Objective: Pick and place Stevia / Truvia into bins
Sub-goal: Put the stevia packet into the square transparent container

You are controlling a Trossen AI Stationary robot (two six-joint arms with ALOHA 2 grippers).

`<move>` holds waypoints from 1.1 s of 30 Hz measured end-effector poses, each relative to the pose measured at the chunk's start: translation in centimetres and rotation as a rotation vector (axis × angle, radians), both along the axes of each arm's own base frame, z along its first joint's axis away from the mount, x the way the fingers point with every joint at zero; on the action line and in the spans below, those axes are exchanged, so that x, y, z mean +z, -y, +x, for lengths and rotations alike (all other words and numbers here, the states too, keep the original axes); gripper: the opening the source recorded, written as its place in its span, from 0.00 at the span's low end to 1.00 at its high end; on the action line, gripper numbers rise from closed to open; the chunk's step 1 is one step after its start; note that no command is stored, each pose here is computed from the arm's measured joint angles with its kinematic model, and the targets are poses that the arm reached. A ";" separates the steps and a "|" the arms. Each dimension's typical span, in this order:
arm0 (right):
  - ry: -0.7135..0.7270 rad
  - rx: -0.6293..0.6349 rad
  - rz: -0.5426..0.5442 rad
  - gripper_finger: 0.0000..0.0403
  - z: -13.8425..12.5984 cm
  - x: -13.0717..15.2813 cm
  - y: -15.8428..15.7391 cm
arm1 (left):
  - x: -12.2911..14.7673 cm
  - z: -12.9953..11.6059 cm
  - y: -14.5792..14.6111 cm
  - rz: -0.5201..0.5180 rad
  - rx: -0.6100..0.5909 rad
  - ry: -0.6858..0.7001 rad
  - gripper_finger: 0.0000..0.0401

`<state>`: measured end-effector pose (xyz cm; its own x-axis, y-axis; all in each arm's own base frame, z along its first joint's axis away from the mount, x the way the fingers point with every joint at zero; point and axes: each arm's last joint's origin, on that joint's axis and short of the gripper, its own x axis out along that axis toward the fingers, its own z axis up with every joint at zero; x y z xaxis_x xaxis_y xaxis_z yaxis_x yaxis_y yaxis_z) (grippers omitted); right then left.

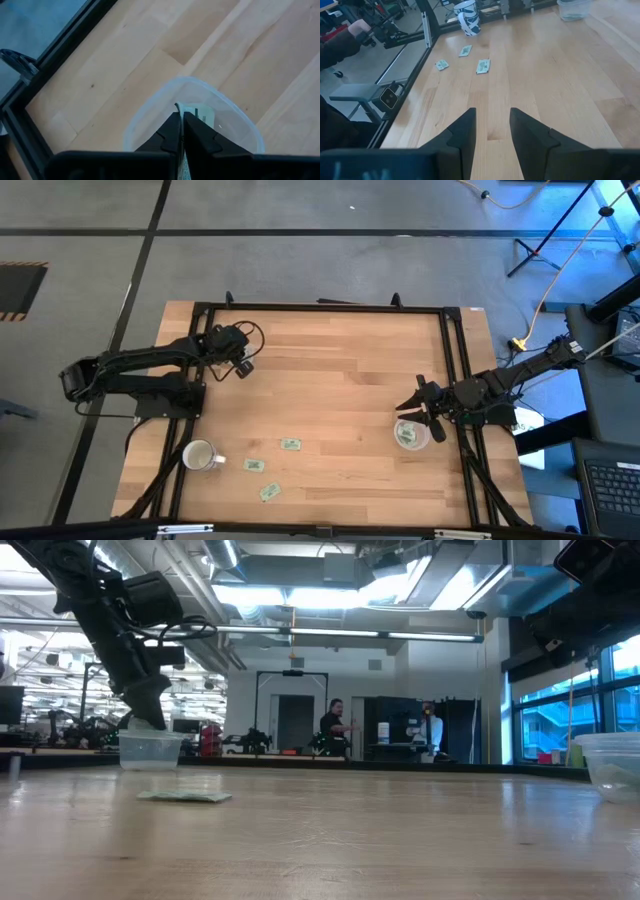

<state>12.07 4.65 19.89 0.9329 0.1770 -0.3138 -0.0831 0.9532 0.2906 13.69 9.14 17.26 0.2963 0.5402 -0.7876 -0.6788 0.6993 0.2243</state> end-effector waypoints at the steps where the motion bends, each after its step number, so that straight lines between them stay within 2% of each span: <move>1: 0.000 0.000 0.000 0.30 0.0 0.0 0.0 | 0.0 0.0 0.0 0.000 0.000 0.000 0.04; 11: 0.000 0.000 0.000 0.30 0.0 0.0 0.0 | 0.2 0.0 -0.1 0.034 -0.018 -0.030 0.18; 17: 0.000 0.000 0.000 0.30 0.0 0.0 0.0 | 2.7 1.0 -0.5 0.097 -0.081 0.001 0.24; 19: -0.001 0.000 0.000 0.30 0.0 0.0 0.0 | 3.9 1.8 -0.3 0.068 -0.165 0.072 0.25; 24: 0.001 0.004 -0.010 0.30 0.0 0.0 0.0 | 5.8 4.2 2.0 -0.047 -0.571 0.310 0.28; 27: 0.004 0.008 -0.022 0.30 0.0 0.0 0.0 | 6.7 5.9 4.3 -0.057 -0.775 0.448 0.31; 33: 0.004 0.007 -0.021 0.30 0.0 0.0 0.0 | 6.7 8.6 9.3 -0.084 -1.005 0.554 0.36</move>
<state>12.07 4.65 19.89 0.9326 0.1774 -0.3142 -0.0912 0.9584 0.2705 22.25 -0.14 24.00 0.8805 -0.1840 -0.4368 0.2028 0.9792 -0.0038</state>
